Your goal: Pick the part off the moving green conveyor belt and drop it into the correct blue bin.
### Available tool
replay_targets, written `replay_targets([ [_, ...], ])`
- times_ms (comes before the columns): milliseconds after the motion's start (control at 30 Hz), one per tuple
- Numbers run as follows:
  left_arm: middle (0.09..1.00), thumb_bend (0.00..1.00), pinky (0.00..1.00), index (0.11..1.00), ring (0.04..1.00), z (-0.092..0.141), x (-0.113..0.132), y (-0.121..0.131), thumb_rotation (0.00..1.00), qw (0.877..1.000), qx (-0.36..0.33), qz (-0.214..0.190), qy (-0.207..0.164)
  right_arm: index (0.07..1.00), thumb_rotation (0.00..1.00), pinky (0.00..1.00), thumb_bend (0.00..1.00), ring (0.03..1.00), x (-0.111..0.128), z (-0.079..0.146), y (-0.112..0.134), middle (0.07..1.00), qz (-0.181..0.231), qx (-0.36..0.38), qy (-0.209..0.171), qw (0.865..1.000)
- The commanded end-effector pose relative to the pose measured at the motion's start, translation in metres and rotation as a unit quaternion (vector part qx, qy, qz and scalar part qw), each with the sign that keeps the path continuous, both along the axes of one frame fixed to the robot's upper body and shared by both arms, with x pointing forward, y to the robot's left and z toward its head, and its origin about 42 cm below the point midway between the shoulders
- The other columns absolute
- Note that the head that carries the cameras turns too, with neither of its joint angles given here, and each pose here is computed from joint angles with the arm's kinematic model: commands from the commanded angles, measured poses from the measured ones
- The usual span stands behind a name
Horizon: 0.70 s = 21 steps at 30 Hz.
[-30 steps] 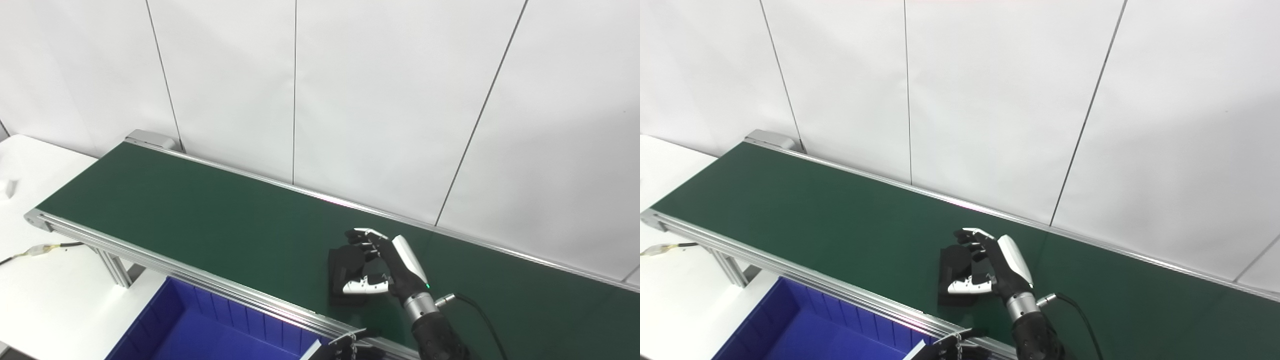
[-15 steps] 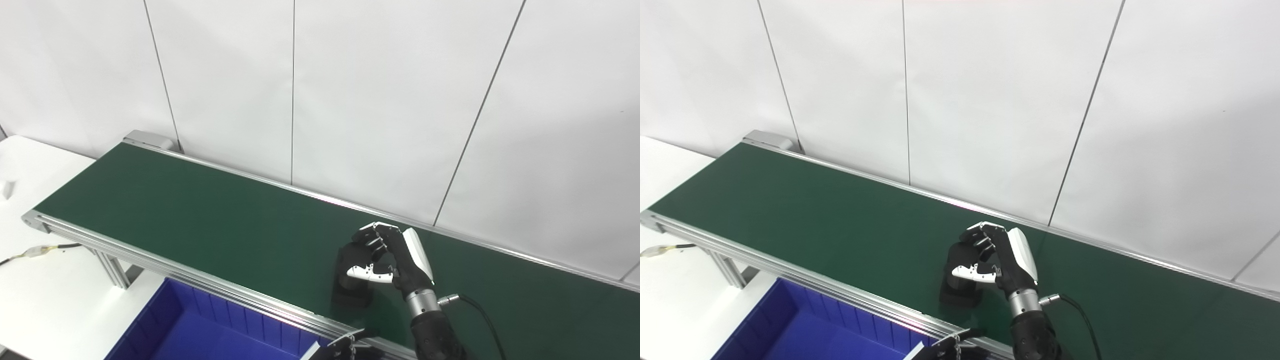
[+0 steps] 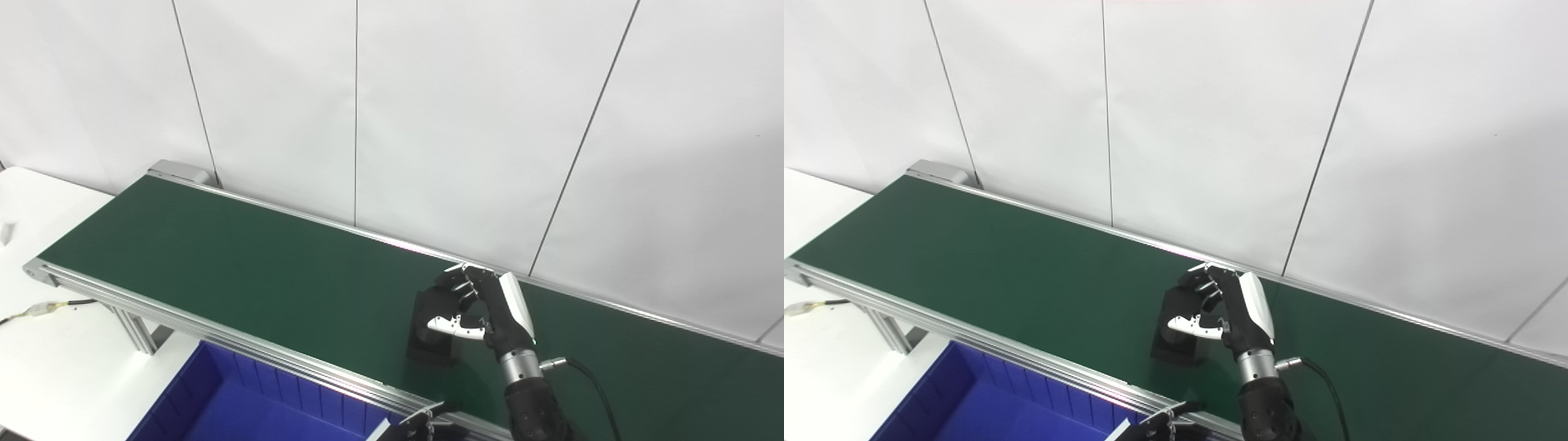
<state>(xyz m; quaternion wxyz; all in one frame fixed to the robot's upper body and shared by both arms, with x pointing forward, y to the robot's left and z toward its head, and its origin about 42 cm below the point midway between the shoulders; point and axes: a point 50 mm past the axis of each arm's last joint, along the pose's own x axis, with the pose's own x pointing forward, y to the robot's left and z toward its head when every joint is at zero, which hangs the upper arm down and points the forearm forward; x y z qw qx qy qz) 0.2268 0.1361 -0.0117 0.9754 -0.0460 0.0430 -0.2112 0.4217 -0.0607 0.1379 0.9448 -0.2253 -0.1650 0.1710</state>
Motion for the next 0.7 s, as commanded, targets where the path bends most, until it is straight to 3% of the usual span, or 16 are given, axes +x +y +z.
replay_targets([
  [0, 0.848, 1.00, 0.77, 0.889, 0.827, 0.009, 0.008, -0.002, 0.49, 1.000, -0.008, -0.001, -0.027, 0.498, 0.00, 0.35, 0.50, 0.453, 0.003, 0.029, 0.004, 0.539, 0.000, 0.039, -0.056, 0.998],
  [667, 0.831, 0.99, 0.75, 0.822, 0.818, 0.009, 0.011, 0.004, 0.49, 1.000, -0.001, -0.003, -0.030, 0.494, 0.00, 0.35, 0.50, 0.460, -0.018, 0.074, -0.034, 0.528, -0.046, 0.102, -0.114, 0.987],
])
